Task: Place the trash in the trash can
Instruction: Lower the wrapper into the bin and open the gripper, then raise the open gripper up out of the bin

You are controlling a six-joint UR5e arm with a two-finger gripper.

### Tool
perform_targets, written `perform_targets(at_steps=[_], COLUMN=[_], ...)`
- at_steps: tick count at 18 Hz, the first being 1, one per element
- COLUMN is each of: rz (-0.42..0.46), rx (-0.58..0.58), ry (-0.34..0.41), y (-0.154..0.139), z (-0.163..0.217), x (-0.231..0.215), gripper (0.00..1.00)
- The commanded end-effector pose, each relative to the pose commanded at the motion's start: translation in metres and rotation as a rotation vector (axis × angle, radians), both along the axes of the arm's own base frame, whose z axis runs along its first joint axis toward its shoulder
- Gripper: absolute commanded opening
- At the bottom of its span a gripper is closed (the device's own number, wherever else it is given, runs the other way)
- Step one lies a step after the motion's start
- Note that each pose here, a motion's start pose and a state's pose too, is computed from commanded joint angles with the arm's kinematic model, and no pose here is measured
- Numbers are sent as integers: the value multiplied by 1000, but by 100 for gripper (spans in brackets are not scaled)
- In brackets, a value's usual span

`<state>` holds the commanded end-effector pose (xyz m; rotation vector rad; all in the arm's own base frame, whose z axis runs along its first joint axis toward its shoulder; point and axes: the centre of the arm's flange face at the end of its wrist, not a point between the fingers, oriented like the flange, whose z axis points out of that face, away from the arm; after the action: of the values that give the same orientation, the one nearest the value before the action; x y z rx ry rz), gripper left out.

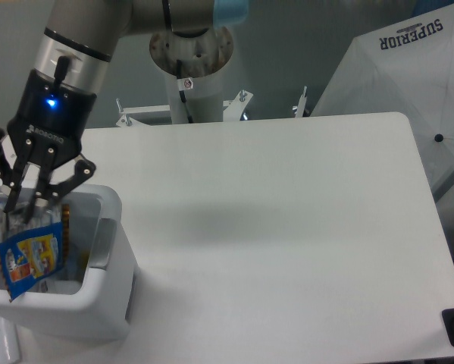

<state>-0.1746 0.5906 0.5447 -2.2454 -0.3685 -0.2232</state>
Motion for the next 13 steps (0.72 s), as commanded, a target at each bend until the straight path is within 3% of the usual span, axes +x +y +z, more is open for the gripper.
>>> perform_targets(at_steps=[7,8,11,13], rz=[13,41,140,208], rx=[31,18,-100,-186], ry=[67,102,330,432], y=[-19,-22,-38,-44], z=[27,29,28,24], x=[-6,-9,-27,-38], gripper=[100,100,100,100])
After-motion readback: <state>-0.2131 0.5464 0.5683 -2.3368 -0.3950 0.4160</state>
